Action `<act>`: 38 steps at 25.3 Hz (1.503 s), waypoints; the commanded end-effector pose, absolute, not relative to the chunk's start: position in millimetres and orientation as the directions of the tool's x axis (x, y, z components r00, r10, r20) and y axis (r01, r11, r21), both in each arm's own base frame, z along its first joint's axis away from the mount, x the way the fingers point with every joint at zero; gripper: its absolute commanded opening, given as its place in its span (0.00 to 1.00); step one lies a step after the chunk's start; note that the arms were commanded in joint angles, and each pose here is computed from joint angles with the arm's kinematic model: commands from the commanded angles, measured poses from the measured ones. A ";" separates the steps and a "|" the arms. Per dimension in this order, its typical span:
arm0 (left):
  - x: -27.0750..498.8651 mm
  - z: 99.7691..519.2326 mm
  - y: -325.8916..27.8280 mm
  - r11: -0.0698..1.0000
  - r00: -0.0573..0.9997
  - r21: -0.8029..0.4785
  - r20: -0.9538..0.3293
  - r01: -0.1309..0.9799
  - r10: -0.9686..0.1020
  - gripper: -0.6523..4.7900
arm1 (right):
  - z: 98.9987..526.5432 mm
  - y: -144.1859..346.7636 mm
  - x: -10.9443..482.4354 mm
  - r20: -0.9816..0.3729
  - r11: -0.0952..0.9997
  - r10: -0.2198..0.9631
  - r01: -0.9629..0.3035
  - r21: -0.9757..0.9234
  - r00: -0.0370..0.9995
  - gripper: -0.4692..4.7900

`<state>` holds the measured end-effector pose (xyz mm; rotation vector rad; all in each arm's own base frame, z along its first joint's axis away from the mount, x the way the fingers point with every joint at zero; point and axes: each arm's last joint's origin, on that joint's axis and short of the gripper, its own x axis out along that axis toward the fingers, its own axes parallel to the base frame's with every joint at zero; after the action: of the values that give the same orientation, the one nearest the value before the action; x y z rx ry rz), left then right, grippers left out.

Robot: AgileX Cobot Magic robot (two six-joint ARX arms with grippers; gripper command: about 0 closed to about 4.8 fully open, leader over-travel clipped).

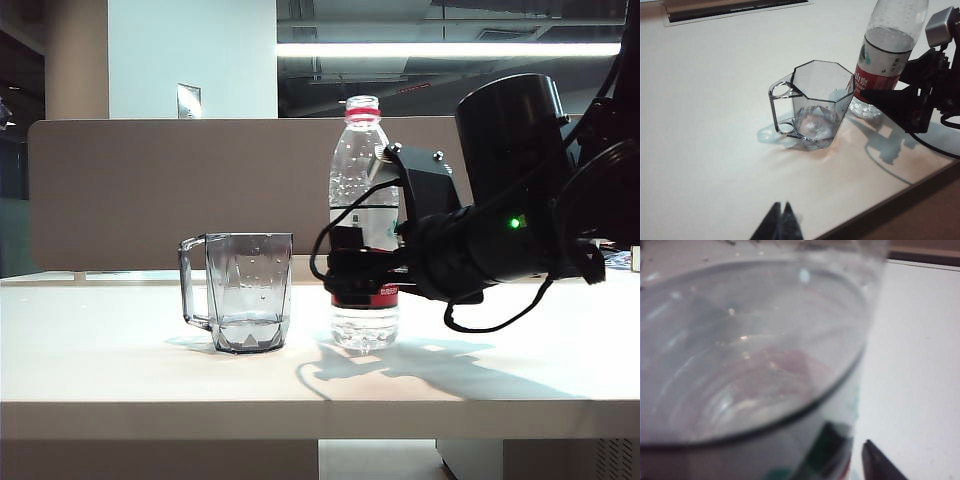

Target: Pick up the mineral water bottle on the table and pour a little water into the mug.

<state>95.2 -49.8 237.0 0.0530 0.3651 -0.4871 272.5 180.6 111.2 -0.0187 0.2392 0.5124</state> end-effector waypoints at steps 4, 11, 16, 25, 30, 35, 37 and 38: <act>95.4 238.7 -49.8 0.883 0.825 -0.033 -0.344 0.468 -0.449 0.11 | 131.8 170.6 254.8 -0.170 0.876 0.480 -0.480 0.043 0.861 1.00; 95.4 238.7 -49.8 0.883 0.825 -0.033 -0.344 0.468 -0.449 0.11 | 141.5 140.3 211.6 -0.155 0.887 0.460 -0.459 0.041 0.874 1.00; 95.4 238.7 -49.8 0.883 0.825 -0.033 -0.344 0.468 -0.449 0.11 | 143.1 118.1 178.9 -0.133 0.886 0.464 -0.463 0.044 0.876 0.63; 95.4 238.7 -49.8 0.883 0.825 -0.033 -0.344 0.468 -0.449 0.11 | 142.0 93.9 139.9 -0.125 0.852 0.524 -0.521 0.054 0.843 0.08; 95.4 238.7 -49.8 0.883 0.825 -0.033 -0.344 0.468 -0.449 0.11 | 143.1 91.4 135.1 -0.162 0.841 0.540 -0.538 0.055 0.826 0.08; 95.4 238.7 -49.8 0.883 0.825 -0.032 -0.344 0.468 -0.449 0.11 | 136.3 88.5 132.2 -0.241 0.849 0.522 -0.527 0.049 0.818 0.08; 95.4 238.7 -49.8 0.883 0.824 -0.033 -0.344 0.468 -0.450 0.11 | 135.4 86.0 129.8 -0.256 0.851 0.516 -0.522 0.048 0.817 0.08; 95.4 238.7 -49.8 0.883 0.824 -0.033 -0.344 0.468 -0.450 0.11 | 134.8 85.0 128.3 -0.260 0.852 0.515 -0.522 0.047 0.817 0.08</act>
<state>95.1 -49.7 237.0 0.0531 0.3651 -0.4867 129.9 86.3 135.5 -0.0203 0.2614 0.5554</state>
